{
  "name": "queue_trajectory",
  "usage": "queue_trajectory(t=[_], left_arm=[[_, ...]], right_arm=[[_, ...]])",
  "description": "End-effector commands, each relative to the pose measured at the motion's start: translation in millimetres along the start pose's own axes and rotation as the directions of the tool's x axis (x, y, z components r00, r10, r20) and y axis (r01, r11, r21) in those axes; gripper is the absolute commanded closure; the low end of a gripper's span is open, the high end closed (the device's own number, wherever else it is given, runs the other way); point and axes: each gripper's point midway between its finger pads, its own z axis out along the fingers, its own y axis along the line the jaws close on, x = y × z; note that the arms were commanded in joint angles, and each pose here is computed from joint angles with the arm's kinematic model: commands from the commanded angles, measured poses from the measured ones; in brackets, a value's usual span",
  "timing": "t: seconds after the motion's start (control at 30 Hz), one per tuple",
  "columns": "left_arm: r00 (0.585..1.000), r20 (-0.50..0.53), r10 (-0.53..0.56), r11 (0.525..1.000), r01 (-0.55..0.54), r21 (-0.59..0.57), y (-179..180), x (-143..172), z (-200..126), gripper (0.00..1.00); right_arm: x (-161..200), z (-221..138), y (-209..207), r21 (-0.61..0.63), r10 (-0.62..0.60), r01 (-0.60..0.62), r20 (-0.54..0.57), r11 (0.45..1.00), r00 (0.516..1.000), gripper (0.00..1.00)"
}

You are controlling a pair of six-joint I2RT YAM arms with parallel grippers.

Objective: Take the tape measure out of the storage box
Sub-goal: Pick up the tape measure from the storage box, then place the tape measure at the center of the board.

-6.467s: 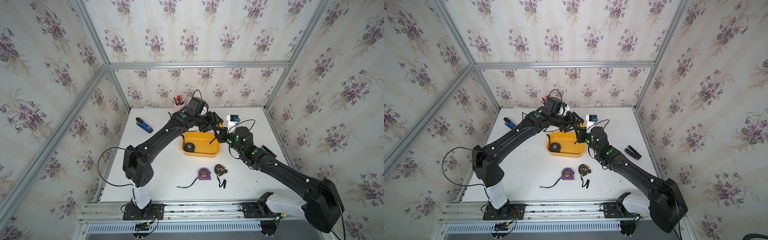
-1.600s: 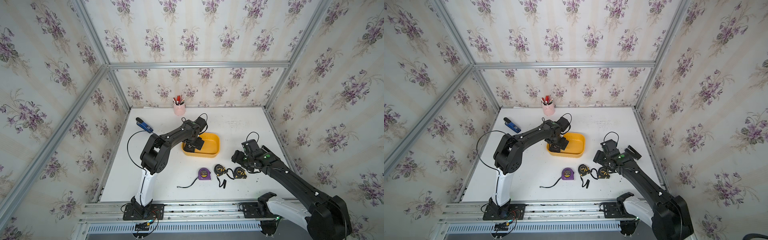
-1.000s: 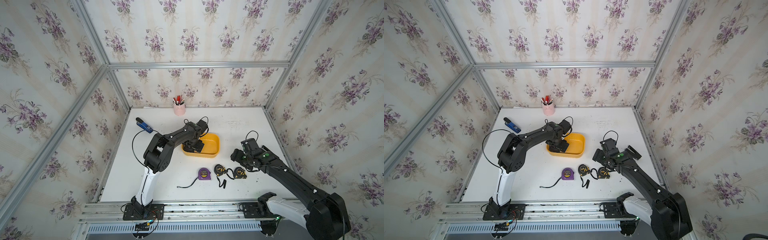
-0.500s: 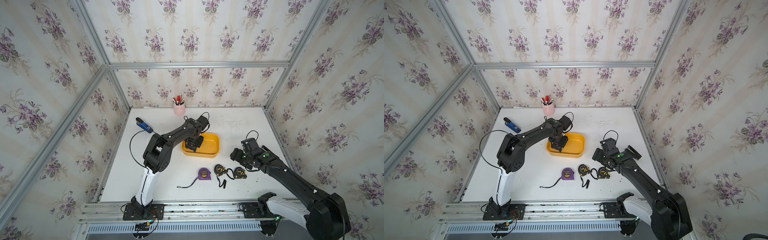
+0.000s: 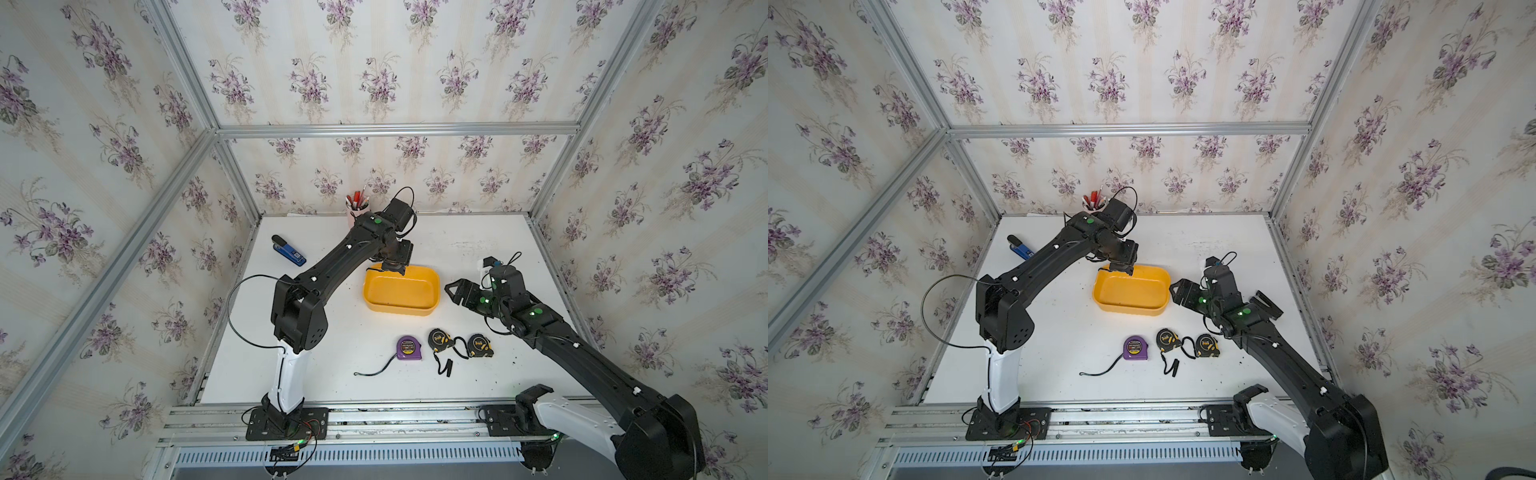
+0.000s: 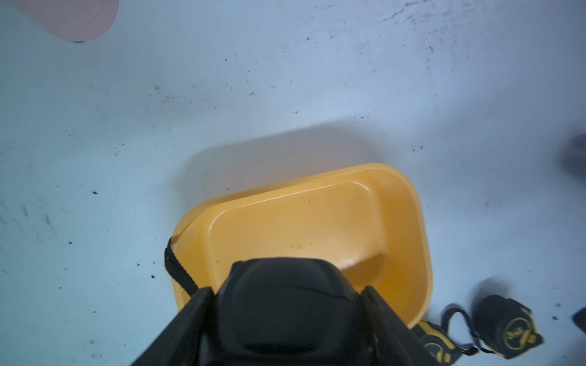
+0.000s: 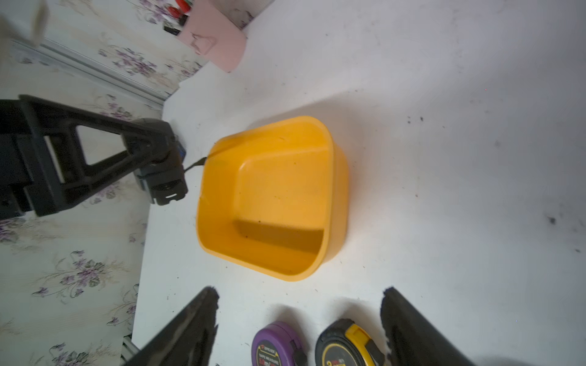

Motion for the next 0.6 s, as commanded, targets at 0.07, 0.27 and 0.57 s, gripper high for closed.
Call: queue_trajectory(t=[0.07, 0.27, 0.57], left_arm=[[0.980, 0.001, -0.199, 0.942, 0.191, 0.277, -44, -17, -29, 0.70], [0.948, -0.061, -0.313, 0.843, 0.307, 0.442, -73, -23, -43, 0.75], [0.919, -0.130, -0.373, 0.780, 0.386, 0.493, -89, -21, -35, 0.78]], right_arm=[[-28, -5, 47, -0.221, -0.077, 0.104, 0.128, 0.970, 0.989, 0.17], [-35, -3, 73, -0.328, -0.083, 0.131, 0.157, 0.935, 0.984, 0.17], [-36, -1, 93, -0.377, -0.102, 0.163, 0.178, 0.912, 0.979, 0.17]])
